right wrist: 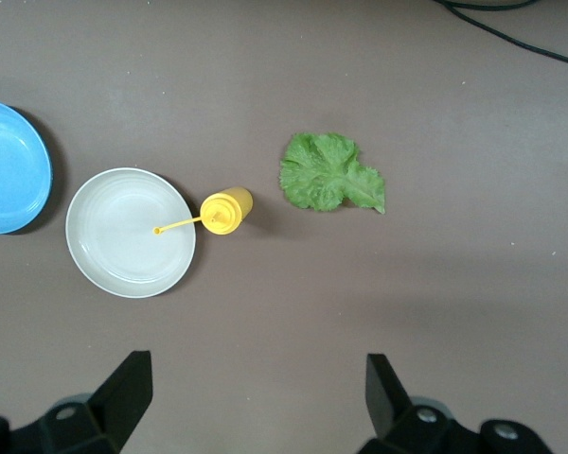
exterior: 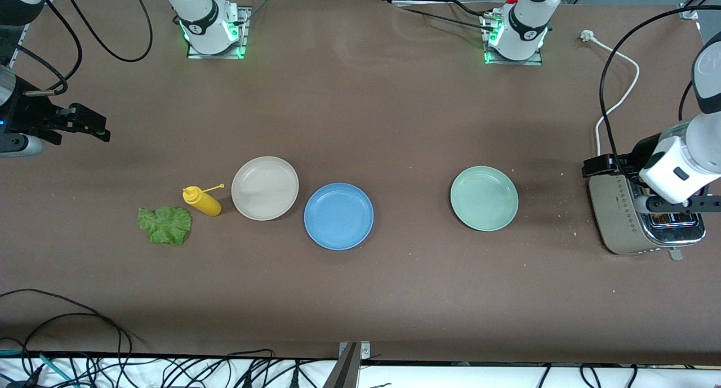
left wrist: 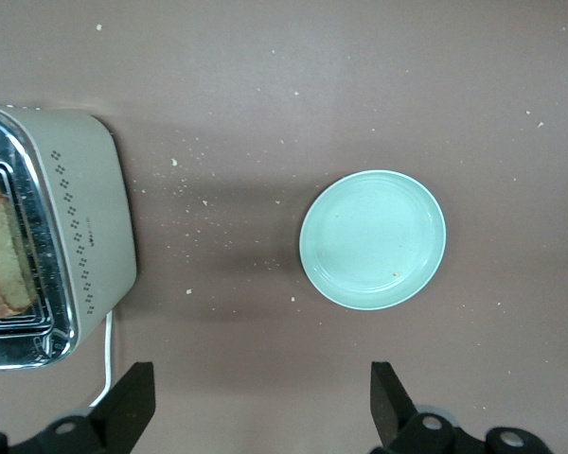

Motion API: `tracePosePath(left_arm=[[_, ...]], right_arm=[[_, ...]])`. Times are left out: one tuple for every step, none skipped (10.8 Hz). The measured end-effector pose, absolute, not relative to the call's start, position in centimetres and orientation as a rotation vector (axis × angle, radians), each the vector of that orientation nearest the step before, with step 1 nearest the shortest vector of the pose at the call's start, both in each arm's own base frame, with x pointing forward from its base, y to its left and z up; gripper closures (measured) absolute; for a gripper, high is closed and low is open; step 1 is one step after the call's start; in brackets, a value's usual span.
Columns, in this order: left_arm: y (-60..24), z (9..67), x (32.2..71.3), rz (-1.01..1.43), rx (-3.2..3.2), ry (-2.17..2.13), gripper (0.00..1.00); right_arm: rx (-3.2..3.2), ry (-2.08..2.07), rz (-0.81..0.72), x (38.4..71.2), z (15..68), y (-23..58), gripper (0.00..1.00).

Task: Make sandwich in blue plate with both arms
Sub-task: 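Move the left gripper over the toaster slot with bread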

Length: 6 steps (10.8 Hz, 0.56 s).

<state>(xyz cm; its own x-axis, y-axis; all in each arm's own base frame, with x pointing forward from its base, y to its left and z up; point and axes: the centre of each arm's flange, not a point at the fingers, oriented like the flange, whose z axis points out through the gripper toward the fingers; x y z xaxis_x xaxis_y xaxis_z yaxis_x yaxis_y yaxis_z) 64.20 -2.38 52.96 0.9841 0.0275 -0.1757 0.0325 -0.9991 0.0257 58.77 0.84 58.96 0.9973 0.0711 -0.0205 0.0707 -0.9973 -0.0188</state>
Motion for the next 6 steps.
tracePosePath(left_arm=[[-3.9,52.5,64.1,-0.288,3.102,0.049,0.00],[-5.9,51.9,64.0,-0.309,3.106,0.051,0.00],[-7.6,51.3,63.9,-0.326,3.110,0.042,0.00],[-7.8,51.1,64.0,-0.332,3.110,0.039,0.00],[-7.1,51.1,64.0,-0.330,3.109,0.050,0.00],[-5.6,51.2,64.2,-0.326,3.106,0.049,0.00]], right_arm=[[-3.122,-0.108,0.033,58.8,59.0,0.8,0.00],[-3.122,-0.106,0.032,58.8,59.0,0.7,0.00],[-3.122,-0.106,0.032,58.8,59.0,0.7,0.00],[-3.122,-0.105,0.032,58.8,59.0,0.6,0.00],[-3.122,-0.105,0.032,58.8,59.0,0.6,0.00],[-3.122,-0.104,0.032,58.8,59.0,0.6,0.00]])
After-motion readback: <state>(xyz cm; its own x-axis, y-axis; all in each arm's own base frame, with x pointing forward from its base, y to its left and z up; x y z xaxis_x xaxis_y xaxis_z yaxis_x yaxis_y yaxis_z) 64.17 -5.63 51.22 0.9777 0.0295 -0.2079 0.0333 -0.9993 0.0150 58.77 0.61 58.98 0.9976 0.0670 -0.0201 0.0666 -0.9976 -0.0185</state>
